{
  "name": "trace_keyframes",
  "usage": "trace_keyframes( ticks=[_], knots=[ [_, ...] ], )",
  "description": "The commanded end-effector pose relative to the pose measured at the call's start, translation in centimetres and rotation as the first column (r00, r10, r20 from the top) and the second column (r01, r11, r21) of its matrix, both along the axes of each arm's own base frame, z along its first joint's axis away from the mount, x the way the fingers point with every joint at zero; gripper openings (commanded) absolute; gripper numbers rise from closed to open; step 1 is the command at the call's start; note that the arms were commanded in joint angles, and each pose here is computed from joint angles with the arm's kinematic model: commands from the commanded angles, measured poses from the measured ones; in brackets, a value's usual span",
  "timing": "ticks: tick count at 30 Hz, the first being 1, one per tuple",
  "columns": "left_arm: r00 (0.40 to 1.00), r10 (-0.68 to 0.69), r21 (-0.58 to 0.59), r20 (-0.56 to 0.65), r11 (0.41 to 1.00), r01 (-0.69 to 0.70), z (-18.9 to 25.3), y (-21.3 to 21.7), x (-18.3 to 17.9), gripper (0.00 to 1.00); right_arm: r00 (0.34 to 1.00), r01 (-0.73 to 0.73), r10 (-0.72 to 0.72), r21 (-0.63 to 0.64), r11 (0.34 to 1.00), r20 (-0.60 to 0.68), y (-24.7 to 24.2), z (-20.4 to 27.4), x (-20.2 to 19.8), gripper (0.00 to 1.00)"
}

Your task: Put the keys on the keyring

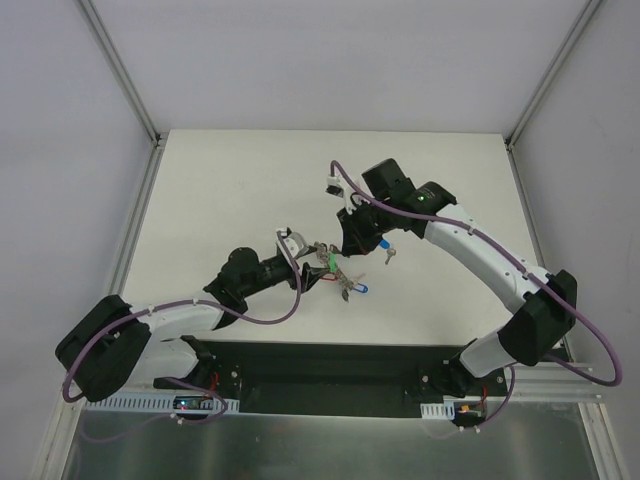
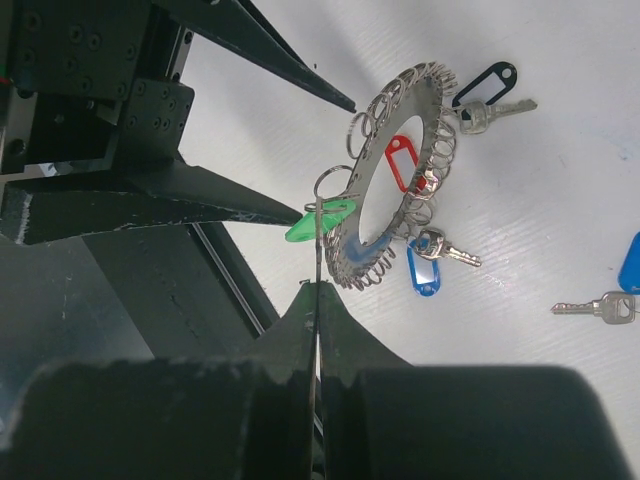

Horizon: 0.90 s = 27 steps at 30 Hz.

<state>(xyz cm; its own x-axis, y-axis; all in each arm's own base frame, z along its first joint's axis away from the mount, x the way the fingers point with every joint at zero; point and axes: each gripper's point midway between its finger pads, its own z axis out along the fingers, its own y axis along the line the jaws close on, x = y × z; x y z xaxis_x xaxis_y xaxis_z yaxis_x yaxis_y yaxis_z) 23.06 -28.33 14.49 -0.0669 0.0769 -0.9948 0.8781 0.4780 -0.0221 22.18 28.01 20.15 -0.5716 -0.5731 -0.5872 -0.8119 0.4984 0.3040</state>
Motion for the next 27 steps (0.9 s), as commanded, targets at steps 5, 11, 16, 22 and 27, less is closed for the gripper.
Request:
trace_keyframes(
  ticks=[5, 11, 16, 22, 27],
  knots=[
    [0.991, 0.047, -0.064, 0.126, 0.997, -0.039, 2.3, -0.8, 1.4, 0.58, 1.0, -0.013, 0.012, 0.061, 0.998, 0.018, -0.1, 2.3, -0.8, 0.01],
    [0.99, 0.044, -0.086, 0.133, 0.996, -0.032, 2.9, -1.6, 1.4, 0.58, 1.0, -0.016, 0.015, 0.06, 0.998, 0.006, -0.1, 2.0, -1.1, 0.01],
    [0.988, 0.057, -0.1, 0.141, 0.994, -0.043, 3.6, -2.0, 1.7, 0.58, 1.0, -0.021, 0.021, 0.067, 0.998, -0.003, -0.1, 2.0, -1.3, 0.01],
    [0.988, 0.072, -0.114, 0.137, 0.992, -0.057, 4.0, -2.4, 2.0, 0.49, 1.0, -0.025, 0.026, 0.075, 0.997, -0.006, -0.1, 1.9, -1.5, 0.01],
    [0.988, 0.082, -0.113, 0.128, 0.991, -0.068, 3.9, -2.4, 2.2, 0.4, 1.0, -0.026, 0.026, 0.073, 0.997, -0.001, -0.2, 1.8, -1.5, 0.01]
  ],
)
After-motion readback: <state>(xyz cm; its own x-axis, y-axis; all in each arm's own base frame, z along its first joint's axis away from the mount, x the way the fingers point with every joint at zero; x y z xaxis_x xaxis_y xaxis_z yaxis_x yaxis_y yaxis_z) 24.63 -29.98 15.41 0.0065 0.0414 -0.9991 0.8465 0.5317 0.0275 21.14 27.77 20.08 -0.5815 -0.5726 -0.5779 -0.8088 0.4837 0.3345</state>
